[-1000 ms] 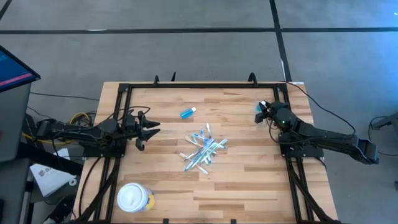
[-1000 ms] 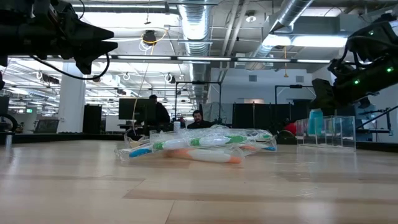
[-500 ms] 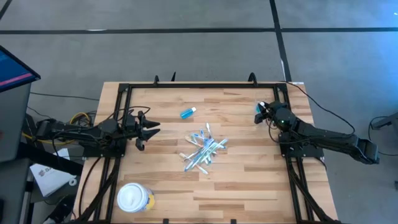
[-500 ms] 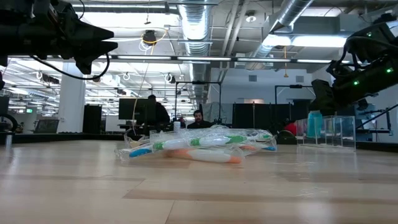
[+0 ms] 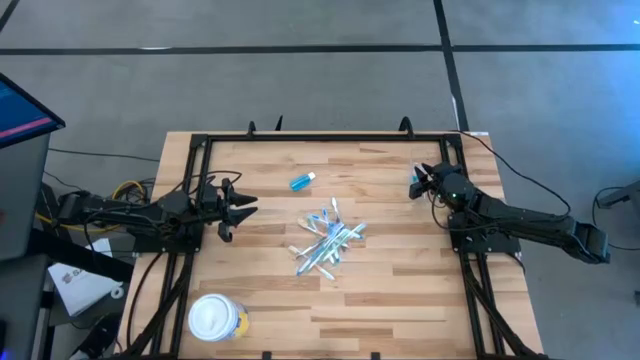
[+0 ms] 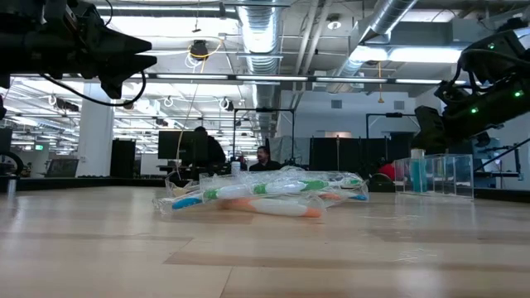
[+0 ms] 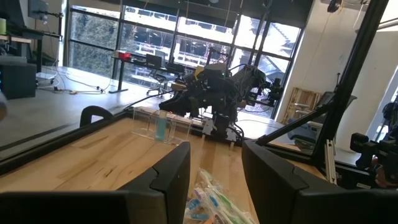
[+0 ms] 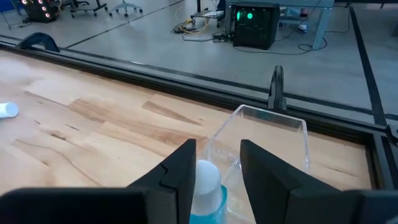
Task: Pick & Place toothbrushing station
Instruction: Put the green toothbrush into the transparent organizer
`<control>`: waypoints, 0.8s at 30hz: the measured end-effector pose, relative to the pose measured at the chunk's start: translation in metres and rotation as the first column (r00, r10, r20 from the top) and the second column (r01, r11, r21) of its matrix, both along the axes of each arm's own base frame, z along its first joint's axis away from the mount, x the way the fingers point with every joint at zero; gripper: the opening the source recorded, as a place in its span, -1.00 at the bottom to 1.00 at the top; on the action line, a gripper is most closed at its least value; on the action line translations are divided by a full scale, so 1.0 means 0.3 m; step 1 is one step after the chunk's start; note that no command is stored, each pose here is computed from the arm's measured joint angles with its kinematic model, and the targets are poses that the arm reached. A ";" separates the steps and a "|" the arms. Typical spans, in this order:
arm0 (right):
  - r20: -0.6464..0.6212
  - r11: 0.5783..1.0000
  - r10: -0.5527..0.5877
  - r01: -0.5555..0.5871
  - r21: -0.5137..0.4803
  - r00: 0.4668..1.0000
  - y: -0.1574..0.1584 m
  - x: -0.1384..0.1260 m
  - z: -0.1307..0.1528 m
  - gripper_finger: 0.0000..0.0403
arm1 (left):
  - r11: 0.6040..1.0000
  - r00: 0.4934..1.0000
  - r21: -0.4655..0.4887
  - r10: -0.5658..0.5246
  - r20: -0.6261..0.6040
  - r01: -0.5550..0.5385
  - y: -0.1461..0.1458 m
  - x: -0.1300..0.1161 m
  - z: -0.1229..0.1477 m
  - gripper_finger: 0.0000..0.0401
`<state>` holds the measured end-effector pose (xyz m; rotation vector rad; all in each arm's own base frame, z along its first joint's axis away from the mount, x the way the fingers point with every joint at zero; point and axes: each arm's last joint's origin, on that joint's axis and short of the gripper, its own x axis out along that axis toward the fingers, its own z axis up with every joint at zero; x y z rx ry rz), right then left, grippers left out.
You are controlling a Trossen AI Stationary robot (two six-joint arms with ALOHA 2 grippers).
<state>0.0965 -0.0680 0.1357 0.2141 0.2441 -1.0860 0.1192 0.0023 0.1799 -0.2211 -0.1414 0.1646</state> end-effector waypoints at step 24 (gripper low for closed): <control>0.126 0.918 0.395 -0.387 -0.080 0.910 0.013 0.056 0.139 -0.40 | 1.000 1.000 0.000 0.000 0.000 0.000 0.000 0.000 0.000 -0.30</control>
